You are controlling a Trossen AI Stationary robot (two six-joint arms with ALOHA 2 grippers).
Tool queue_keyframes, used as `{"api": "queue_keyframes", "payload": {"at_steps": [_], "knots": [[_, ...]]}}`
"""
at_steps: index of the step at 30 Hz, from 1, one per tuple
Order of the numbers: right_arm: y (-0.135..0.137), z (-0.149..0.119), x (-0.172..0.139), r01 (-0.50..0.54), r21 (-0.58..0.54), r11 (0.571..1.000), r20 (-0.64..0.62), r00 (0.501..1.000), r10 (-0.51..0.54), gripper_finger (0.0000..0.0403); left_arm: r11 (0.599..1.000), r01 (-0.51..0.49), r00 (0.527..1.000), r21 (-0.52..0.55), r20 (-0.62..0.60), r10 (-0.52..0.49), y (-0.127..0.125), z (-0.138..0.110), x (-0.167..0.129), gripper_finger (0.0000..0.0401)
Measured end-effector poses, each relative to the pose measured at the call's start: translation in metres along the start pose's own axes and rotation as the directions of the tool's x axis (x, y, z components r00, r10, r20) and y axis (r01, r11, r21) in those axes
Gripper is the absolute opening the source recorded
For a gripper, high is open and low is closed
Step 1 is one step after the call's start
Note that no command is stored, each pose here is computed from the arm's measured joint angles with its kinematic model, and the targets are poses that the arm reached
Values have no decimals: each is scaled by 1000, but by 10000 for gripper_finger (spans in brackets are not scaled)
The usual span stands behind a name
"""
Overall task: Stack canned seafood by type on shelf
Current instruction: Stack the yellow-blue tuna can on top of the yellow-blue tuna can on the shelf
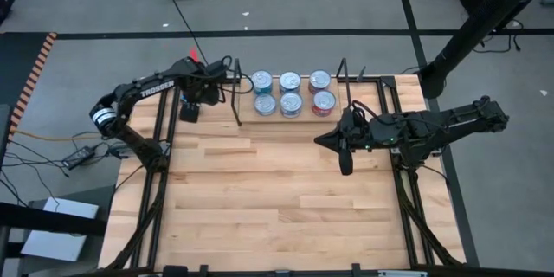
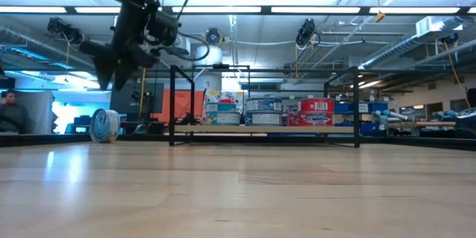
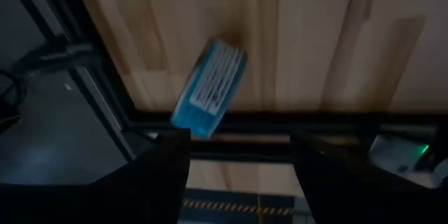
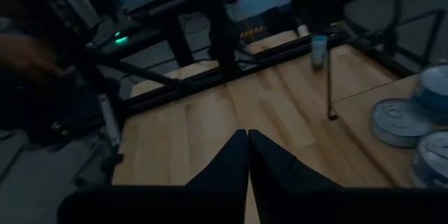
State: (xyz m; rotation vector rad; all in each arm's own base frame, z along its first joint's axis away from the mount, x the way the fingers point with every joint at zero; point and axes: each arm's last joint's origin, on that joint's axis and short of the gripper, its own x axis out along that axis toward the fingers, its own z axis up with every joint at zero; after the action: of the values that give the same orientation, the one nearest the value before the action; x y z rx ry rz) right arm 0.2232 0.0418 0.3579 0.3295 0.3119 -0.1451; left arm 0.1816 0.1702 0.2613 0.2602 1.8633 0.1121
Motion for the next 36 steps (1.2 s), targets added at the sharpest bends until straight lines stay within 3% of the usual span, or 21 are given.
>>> {"api": "queue_keyframes", "payload": {"at_steps": [5, 10, 16, 36], "knots": [[2, -1, 0, -46, -33, 998, -26, 999, 45, 23, 995, -38, 995, 97, -87, 46, 2, 0, 19, 248], [2, -3, 0, -80, -77, 994, -59, 995, 75, 23, 978, -86, 991, 189, -87, 104, 3, 3, 26, 248], [2, -4, 0, -89, -109, 990, -68, 994, 82, 23, 961, -160, 985, 226, -22, 170, 9, 11, 30, 248], [3, -4, 0, -111, -142, 984, -78, 992, 101, 23, 962, -45, 996, 271, -59, 63, 16, 19, 55, 248]]}}
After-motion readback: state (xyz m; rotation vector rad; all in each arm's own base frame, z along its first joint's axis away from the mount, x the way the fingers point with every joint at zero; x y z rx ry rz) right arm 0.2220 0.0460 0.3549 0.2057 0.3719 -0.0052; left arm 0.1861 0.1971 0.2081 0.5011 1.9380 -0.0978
